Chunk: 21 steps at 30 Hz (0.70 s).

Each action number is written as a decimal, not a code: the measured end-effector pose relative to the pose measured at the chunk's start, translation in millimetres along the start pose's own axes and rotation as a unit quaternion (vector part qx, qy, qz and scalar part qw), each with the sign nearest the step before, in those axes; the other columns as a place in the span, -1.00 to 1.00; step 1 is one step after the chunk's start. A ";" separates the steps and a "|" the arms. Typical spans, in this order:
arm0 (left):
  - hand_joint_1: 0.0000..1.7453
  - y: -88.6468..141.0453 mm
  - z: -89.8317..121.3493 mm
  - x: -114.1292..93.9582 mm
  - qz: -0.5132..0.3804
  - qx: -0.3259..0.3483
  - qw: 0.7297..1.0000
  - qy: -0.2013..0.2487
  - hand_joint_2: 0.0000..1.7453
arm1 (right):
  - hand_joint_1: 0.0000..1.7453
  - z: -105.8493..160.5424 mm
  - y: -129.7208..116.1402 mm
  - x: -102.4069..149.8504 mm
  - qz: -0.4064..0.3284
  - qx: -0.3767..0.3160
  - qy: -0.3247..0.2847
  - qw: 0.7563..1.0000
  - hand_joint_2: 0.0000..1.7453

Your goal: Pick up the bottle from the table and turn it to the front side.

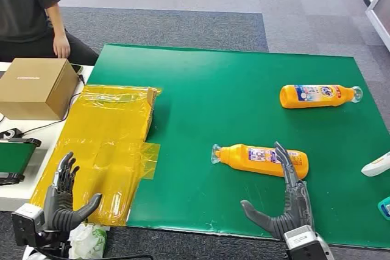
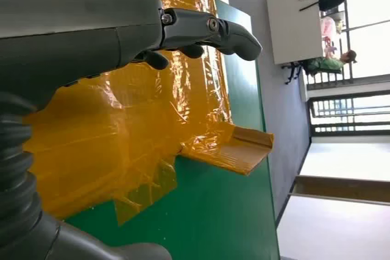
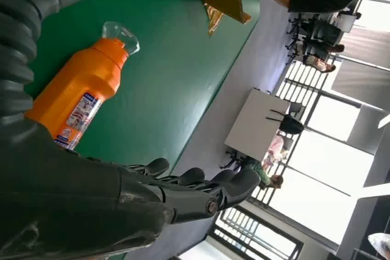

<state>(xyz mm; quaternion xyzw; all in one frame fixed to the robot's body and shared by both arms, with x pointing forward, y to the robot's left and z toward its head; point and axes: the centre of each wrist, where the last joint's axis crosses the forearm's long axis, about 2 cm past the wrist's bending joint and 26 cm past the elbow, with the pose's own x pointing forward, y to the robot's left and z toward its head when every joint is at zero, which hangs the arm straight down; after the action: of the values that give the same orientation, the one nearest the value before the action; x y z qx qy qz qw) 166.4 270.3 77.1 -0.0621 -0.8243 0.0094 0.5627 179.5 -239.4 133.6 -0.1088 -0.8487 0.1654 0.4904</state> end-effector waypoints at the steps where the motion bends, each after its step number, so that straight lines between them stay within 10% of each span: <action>1: -1.00 0.0 0.0 0.0 0.000 0.000 1.000 0.000 1.00 | -1.00 0.0 -0.1 0.0 0.000 0.000 0.000 1.000 1.00; 10: -1.00 0.7 0.5 0.0 0.003 -0.005 1.000 -0.003 1.00 | -1.00 -2.8 -3.4 -0.9 0.089 0.014 0.033 0.995 1.00; 21: -1.00 12.9 -1.8 -14.2 0.020 -0.006 0.999 -0.027 1.00 | -1.00 -33.8 -38.2 -48.4 0.348 0.110 0.173 0.915 1.00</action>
<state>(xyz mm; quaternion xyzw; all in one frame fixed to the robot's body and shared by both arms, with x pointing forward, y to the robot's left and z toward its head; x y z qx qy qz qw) 174.3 281.4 63.5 -0.0814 -0.8376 0.0177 0.5399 232.0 -285.6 125.5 -0.3694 -0.6359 0.3964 0.5496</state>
